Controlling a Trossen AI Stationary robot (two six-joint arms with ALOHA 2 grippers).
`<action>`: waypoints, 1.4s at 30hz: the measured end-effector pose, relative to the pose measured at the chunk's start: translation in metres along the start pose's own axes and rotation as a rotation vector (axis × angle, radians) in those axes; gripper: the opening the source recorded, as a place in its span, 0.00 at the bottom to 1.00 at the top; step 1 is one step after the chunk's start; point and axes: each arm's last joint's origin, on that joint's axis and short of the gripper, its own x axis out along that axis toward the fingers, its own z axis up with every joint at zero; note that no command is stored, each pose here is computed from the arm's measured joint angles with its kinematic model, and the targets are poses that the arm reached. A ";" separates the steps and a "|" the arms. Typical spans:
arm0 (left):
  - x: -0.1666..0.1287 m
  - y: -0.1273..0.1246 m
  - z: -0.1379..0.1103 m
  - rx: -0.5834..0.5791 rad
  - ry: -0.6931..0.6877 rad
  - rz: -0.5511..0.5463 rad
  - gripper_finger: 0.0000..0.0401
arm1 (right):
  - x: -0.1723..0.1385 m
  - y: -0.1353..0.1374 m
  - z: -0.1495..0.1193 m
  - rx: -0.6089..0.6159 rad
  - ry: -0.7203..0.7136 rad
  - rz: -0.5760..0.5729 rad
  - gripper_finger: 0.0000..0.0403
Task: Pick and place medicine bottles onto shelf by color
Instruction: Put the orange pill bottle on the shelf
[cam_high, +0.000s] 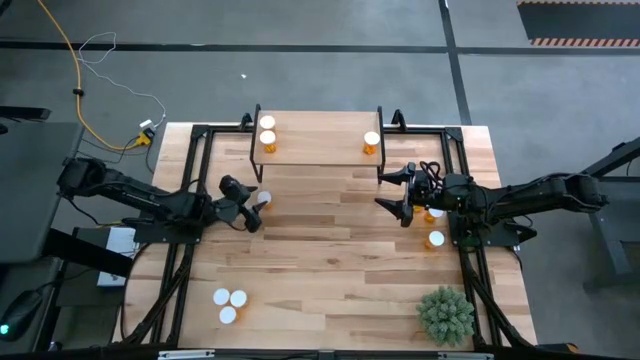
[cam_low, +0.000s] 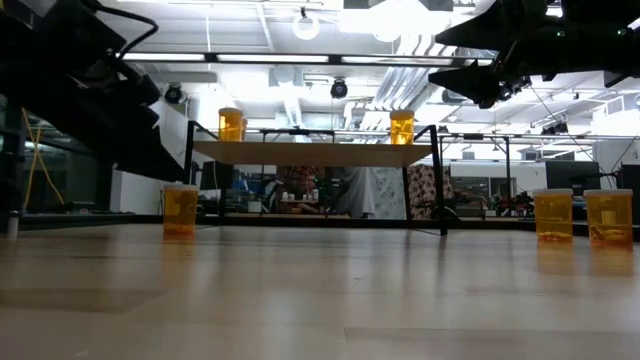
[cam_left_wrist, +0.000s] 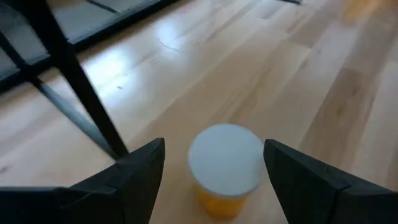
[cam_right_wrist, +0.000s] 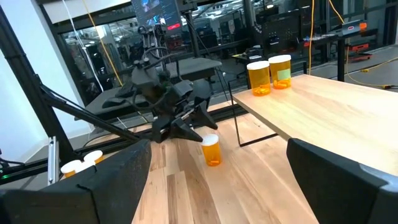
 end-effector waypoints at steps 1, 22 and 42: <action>0.001 0.000 0.001 -0.009 0.007 -0.014 0.66 | 0.000 0.000 0.000 0.000 0.000 0.000 0.91; 0.018 0.003 0.000 0.025 0.074 -0.075 0.66 | 0.000 0.000 0.000 0.000 0.002 -0.001 0.91; 0.023 -0.002 0.002 0.007 0.039 -0.106 0.54 | 0.000 0.000 -0.001 -0.001 0.008 -0.002 0.91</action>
